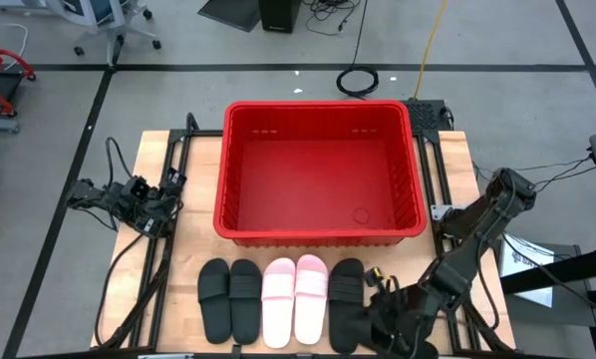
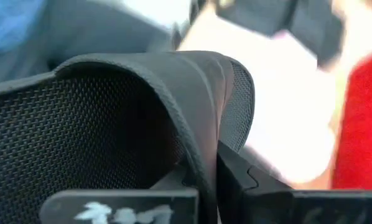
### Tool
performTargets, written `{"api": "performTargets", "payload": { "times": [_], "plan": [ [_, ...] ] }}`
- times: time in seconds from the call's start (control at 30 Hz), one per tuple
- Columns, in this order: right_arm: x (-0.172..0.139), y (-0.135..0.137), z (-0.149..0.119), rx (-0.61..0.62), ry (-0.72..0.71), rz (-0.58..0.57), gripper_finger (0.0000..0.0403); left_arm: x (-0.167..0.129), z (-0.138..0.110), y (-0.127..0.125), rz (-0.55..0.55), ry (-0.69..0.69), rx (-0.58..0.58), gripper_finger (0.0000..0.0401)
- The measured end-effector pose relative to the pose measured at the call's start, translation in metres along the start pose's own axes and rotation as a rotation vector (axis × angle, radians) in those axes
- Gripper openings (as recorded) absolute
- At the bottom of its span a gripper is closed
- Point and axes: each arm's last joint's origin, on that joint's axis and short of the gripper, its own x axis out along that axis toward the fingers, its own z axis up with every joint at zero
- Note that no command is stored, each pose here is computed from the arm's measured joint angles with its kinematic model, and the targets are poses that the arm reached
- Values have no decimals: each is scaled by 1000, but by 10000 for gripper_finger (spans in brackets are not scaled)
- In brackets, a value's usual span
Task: Pick and place slides into bin
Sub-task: Put the black slide into the red bin
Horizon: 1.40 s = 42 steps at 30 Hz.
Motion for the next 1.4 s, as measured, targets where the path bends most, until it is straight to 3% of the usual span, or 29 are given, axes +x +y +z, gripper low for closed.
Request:
{"api": "performTargets", "payload": {
  "times": [0.13, 0.23, 0.47, 0.7, 0.93, 1.17, 1.4],
  "plan": [
    [-2, -14, 19, -186, -174, -33, 8, 0, 0, 0, 0, 0, 0, 147],
    [-7, -28, 33, -311, -290, -120, 8, 0, 0, 0, 2, 0, 0, 147],
    [-36, -62, 58, -516, -402, -601, 8, 0, 0, 0, 1, 2, 1, 147],
    [-101, -107, 67, -398, -433, -1006, 6, 0, -1, 0, 1, 8, -1, 147],
    [-159, -149, 51, -218, -400, -1224, 6, 0, -1, 0, 9, 8, -2, 147],
    [-174, -176, 38, -168, -180, -1410, 5, 0, -5, 1, 42, 53, 7, 147],
    [-179, -203, 26, -123, 37, -1539, 5, -1, -6, 6, 182, 61, 44, 147]
  ]
}}
